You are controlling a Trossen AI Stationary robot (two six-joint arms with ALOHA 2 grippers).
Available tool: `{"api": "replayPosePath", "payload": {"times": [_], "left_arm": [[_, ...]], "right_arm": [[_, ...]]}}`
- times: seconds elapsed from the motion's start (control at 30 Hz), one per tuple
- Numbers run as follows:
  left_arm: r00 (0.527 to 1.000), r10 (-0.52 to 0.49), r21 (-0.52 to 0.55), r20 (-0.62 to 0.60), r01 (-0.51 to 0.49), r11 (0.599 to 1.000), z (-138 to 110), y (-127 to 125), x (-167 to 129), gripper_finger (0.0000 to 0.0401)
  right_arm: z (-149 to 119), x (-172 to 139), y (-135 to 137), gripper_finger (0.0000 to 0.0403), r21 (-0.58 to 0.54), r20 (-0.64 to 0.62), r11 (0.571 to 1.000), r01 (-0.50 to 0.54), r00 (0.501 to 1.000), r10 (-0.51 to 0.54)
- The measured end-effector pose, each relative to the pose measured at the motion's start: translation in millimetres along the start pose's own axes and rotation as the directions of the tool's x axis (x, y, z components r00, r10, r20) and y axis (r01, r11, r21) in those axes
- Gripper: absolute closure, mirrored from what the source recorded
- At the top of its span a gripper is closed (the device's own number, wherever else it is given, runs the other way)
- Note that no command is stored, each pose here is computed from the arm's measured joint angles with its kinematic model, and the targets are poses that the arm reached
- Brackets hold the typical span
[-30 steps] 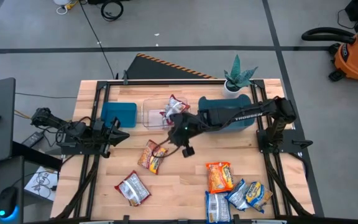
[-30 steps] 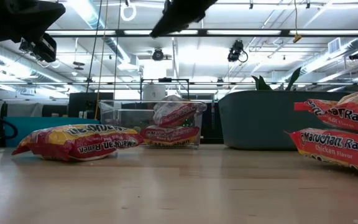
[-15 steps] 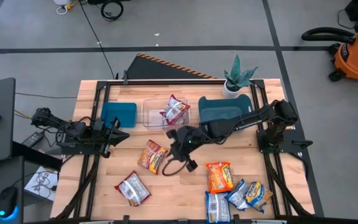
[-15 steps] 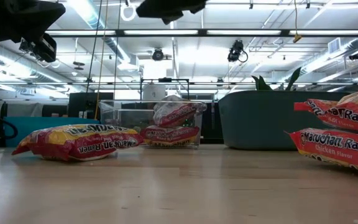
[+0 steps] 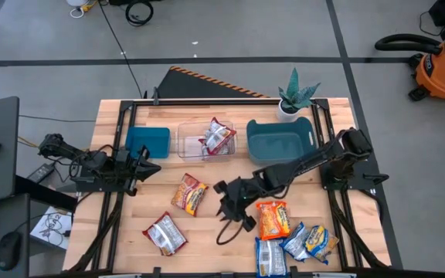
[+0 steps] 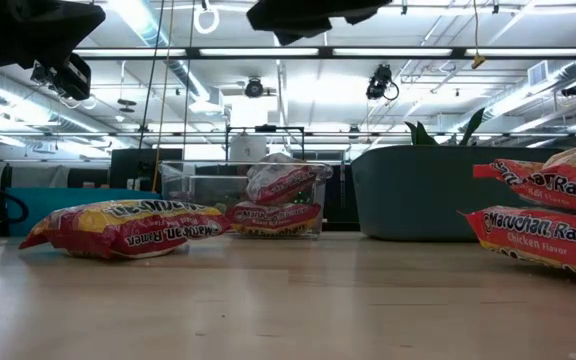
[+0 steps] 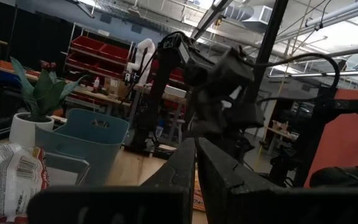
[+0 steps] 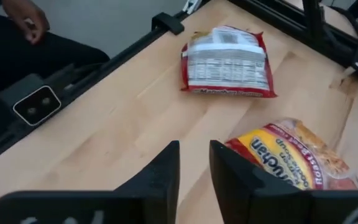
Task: Sort Maruchan noodles
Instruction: Put the red noodle pack into the transparent bin
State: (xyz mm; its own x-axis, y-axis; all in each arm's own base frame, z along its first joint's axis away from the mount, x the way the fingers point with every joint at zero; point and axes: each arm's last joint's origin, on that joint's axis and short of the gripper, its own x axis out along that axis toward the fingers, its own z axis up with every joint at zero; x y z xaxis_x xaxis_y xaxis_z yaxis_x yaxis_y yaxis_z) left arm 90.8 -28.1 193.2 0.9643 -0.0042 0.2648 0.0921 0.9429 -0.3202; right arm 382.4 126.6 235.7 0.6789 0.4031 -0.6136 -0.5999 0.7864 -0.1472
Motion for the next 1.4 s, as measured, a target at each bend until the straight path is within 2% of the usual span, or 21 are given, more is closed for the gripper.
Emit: {"api": "replayPosePath", "payload": {"times": [0.2,0.4,0.63,0.83,1.07,1.4], "left_arm": [[1.000,0.000,0.000,0.000,0.000,1.000,0,0,0,0.0378],[1.000,0.000,0.000,0.000,0.000,1.000,0,0,0,0.0378],[1.000,0.000,0.001,0.000,0.000,1.000,0,0,0,0.0378],[1.000,0.000,0.000,0.000,0.000,1.000,0,0,0,0.0378],[1.000,0.000,0.000,0.000,0.000,1.000,0,0,0,0.0378],[1.000,0.000,0.000,0.000,0.000,1.000,0,0,0,0.0378]], "right_arm": [[-7,4,8,0.0261,-0.029,-0.012,1.000,-0.011,1.000,0.011],[-16,-1,-9,0.0231,-0.018,-0.051,1.000,0.013,0.999,-0.014],[-20,-4,-25,0.0232,0.038,-0.044,0.998,0.051,0.998,-0.050],[-25,-3,-32,0.0233,-0.015,0.038,0.994,0.111,0.993,-0.110],[-35,1,-33,0.0233,-0.019,0.087,0.982,0.188,0.979,-0.185],[-29,4,-25,0.0233,0.015,0.235,0.978,0.208,0.950,-0.205]]}}
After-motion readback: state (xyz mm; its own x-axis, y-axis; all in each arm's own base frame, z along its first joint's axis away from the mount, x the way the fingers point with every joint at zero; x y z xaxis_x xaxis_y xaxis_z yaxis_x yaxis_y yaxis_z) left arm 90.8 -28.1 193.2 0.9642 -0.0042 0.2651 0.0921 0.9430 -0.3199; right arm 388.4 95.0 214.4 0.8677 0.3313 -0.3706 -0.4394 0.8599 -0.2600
